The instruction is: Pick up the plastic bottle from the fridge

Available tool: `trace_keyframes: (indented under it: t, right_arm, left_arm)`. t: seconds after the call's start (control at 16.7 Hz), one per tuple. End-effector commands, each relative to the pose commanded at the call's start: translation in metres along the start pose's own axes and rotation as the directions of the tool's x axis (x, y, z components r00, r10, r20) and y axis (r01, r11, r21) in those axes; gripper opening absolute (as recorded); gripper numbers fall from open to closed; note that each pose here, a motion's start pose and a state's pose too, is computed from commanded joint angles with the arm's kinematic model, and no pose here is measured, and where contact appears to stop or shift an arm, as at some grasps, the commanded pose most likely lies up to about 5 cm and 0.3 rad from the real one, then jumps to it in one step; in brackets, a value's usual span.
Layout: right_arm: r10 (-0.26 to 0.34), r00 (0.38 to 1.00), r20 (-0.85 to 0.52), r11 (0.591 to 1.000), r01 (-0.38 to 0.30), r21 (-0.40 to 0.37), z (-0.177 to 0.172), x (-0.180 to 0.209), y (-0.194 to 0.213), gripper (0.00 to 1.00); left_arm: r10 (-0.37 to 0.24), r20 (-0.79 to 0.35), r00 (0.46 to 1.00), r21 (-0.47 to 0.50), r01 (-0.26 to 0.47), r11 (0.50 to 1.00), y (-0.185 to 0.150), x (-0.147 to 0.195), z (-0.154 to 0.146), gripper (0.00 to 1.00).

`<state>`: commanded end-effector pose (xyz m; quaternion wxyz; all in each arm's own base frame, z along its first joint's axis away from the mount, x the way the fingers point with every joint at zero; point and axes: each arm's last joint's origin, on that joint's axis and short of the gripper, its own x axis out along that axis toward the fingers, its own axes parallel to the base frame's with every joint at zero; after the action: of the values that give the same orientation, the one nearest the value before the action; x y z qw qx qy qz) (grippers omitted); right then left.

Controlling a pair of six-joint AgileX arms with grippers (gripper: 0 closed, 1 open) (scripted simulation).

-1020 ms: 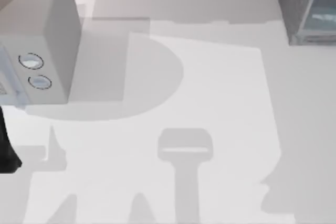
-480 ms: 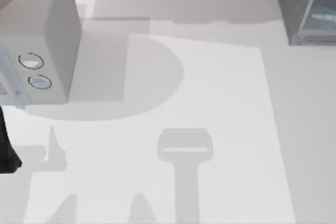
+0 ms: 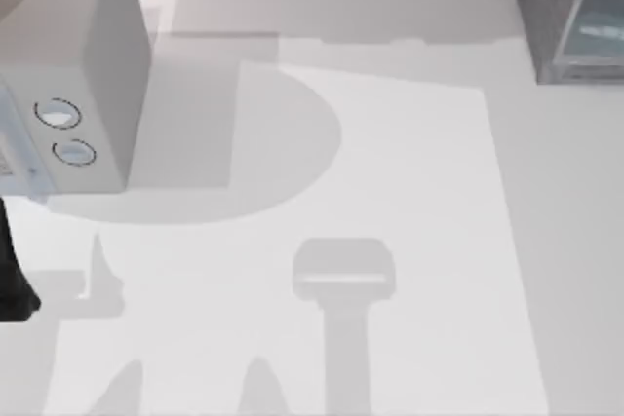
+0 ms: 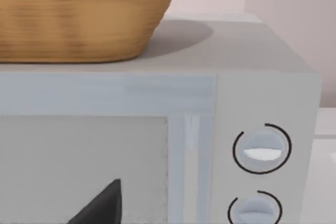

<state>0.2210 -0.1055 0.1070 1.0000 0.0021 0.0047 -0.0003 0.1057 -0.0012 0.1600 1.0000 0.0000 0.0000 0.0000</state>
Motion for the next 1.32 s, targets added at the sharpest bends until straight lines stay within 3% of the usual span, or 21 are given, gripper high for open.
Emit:
trace_keyframes:
  t: [0.36, 0.72, 1.32]
  right_arm:
    - [-0.01, 1.0, 0.008, 1.0, 0.01, -0.007, -0.003, 0.088, -0.012, 1.0]
    - [-0.009, 1.0, 0.018, 1.0, 0.01, -0.012, -0.002, 0.177, 0.002, 1.0]
    - [-0.009, 1.0, 0.005, 1.0, 0.01, -0.009, -0.004, 0.199, 0.007, 1.0]
  left_arm:
    - [0.0, 0.0, 1.0, 0.0, 0.0, 1.0, 0.0, 0.0, 0.0, 1.0]
    - [0.0, 0.0, 1.0, 0.0, 0.0, 1.0, 0.0, 0.0, 0.0, 1.0]
    - [0.0, 0.0, 1.0, 0.0, 0.0, 1.0, 0.0, 0.0, 0.0, 1.0]
